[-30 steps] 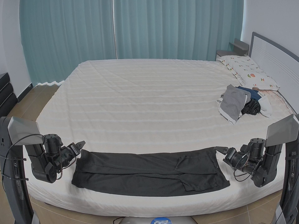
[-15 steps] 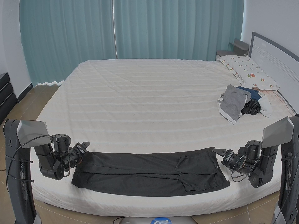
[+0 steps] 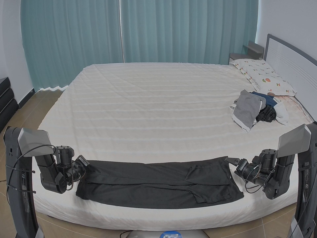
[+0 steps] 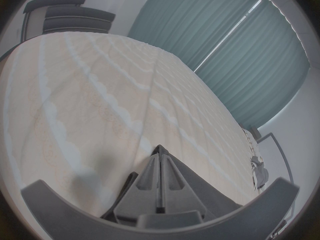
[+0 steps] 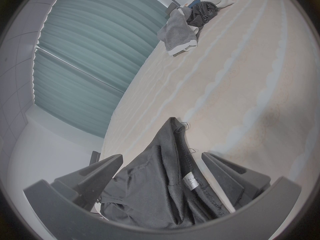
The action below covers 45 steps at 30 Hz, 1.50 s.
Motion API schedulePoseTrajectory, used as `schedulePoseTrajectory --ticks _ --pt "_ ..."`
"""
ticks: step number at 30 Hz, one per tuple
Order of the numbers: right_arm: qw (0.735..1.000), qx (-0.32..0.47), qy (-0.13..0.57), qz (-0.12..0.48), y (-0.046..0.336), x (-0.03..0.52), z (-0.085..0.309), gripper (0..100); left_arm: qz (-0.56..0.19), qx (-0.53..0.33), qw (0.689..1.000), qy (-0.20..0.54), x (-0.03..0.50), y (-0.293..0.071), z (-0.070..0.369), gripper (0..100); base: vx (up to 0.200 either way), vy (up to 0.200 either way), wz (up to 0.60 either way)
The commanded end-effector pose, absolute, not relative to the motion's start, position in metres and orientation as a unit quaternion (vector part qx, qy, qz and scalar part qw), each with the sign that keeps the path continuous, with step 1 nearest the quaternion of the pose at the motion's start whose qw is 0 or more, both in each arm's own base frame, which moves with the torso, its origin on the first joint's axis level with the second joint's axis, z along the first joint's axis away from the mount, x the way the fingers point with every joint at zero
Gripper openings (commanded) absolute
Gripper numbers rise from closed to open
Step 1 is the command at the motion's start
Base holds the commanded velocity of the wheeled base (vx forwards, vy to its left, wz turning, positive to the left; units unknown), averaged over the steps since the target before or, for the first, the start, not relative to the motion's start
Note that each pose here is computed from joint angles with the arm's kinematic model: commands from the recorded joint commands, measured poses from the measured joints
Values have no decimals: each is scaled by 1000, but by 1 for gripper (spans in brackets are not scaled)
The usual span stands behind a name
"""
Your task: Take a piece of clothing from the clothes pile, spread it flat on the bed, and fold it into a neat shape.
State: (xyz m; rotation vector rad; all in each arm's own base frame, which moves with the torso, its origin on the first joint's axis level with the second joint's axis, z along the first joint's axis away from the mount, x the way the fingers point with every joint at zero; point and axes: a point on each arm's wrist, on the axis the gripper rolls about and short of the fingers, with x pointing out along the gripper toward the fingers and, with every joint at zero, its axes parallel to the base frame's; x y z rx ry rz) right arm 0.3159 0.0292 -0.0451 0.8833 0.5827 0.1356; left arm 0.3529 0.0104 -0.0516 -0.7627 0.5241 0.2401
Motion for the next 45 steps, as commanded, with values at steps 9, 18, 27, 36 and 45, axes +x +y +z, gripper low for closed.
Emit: schedulePoseTrajectory --ticks 9,18,27,36,45 --pt "866 420 263 73 30 320 -39 100 141 -374 882 248 345 15 -48 0 0 0 0" --pt "869 416 254 89 35 334 -33 100 144 -375 881 250 345 18 -51 0 0 0 0" --pt "860 421 274 87 32 345 -43 100 143 -376 881 250 345 17 -51 0 0 0 0" --pt "862 408 285 99 44 344 -48 100 143 -376 881 249 345 17 -50 0 0 0 0" --pt "878 378 275 107 47 359 -60 0 143 -376 881 249 345 17 -50 0 0 0 0"
